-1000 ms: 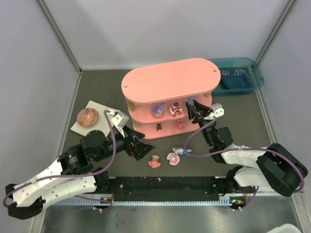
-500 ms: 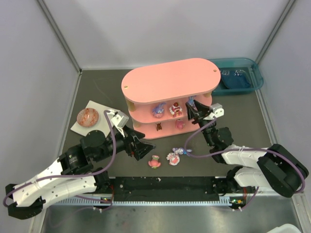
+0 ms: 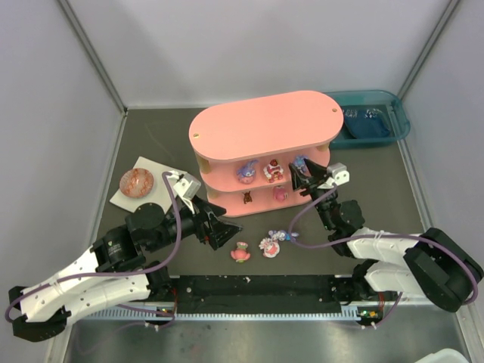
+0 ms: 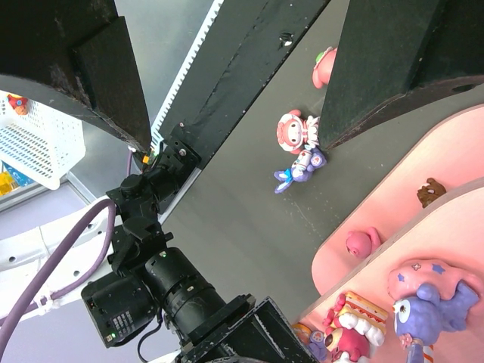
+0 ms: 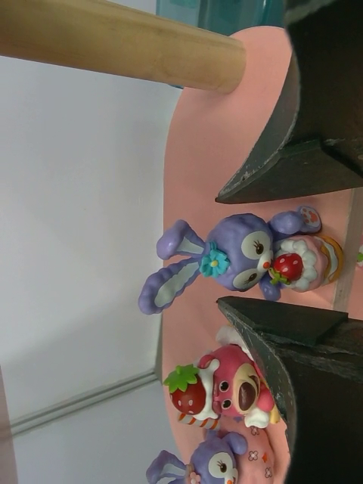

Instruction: Place and organize the plastic toys onto the shelf

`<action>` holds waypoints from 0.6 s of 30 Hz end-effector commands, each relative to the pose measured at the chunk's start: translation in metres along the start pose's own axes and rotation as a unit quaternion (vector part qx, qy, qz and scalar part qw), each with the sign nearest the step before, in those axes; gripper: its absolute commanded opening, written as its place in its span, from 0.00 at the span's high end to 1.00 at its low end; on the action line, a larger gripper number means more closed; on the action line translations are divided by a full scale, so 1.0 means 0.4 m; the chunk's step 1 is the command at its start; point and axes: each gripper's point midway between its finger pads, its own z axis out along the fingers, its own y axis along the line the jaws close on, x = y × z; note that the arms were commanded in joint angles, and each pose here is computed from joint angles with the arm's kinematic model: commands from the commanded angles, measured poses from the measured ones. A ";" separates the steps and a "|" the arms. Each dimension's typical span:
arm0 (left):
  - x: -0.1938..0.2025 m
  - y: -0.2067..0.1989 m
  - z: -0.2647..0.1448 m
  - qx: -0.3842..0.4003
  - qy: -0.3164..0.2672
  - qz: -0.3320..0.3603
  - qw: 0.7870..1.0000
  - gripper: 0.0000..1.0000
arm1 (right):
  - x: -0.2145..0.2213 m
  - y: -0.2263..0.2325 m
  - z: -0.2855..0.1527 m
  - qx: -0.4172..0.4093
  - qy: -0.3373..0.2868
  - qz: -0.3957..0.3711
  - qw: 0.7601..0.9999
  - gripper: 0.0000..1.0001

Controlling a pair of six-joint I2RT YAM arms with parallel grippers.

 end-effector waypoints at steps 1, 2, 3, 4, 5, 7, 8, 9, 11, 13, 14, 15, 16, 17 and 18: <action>-0.032 -0.021 0.003 0.018 -0.026 0.004 0.999 0.03 | -0.197 -0.002 0.001 -0.002 -0.149 0.037 0.988 0.48; -0.030 -0.018 0.004 0.017 -0.026 0.004 1.000 0.03 | -0.197 -0.002 0.001 -0.002 -0.149 0.036 0.988 0.47; -0.030 -0.019 0.004 0.017 -0.025 0.004 1.000 0.03 | -0.202 -0.002 0.001 -0.003 -0.152 0.037 0.988 0.47; -0.031 -0.021 0.003 0.019 -0.026 0.004 0.999 0.03 | -0.202 -0.002 0.001 -0.003 -0.152 0.037 0.988 0.46; -0.032 -0.021 0.003 0.019 -0.027 0.004 0.999 0.03 | -0.205 -0.001 0.002 -0.003 -0.153 0.037 0.987 0.45; -0.030 -0.020 0.002 0.018 -0.026 0.004 0.999 0.03 | -0.207 -0.001 0.002 -0.003 -0.154 0.037 0.987 0.44; -0.031 -0.020 0.001 0.018 -0.027 0.004 0.999 0.03 | -0.209 -0.001 0.002 -0.003 -0.155 0.036 0.987 0.44; -0.031 -0.020 0.001 0.018 -0.027 0.004 0.999 0.03 | -0.213 -0.001 0.002 -0.004 -0.157 0.036 0.987 0.44; -0.032 -0.019 0.002 0.017 -0.029 0.004 0.999 0.03 | -0.218 0.002 0.000 -0.007 -0.160 0.036 0.986 0.43; -0.035 -0.019 0.002 0.017 -0.031 0.004 0.999 0.03 | -0.228 0.004 -0.002 -0.010 -0.165 0.035 0.986 0.41; -0.036 -0.021 0.002 0.018 -0.032 0.004 0.999 0.03 | -0.230 0.006 -0.003 -0.012 -0.166 0.035 0.985 0.41; -0.038 -0.021 0.003 0.018 -0.033 0.004 0.999 0.03 | -0.232 0.007 -0.003 -0.013 -0.167 0.036 0.985 0.41; -0.038 -0.019 0.003 0.017 -0.033 0.005 0.999 0.03 | -0.236 0.009 -0.008 -0.017 -0.170 0.035 0.985 0.40; -0.037 -0.020 0.004 0.017 -0.033 0.005 0.999 0.03 | -0.238 0.011 -0.011 -0.020 -0.170 0.035 0.985 0.39; -0.040 -0.020 0.004 0.018 -0.035 0.006 0.999 0.03 | -0.240 0.012 -0.013 -0.022 -0.172 0.034 0.984 0.39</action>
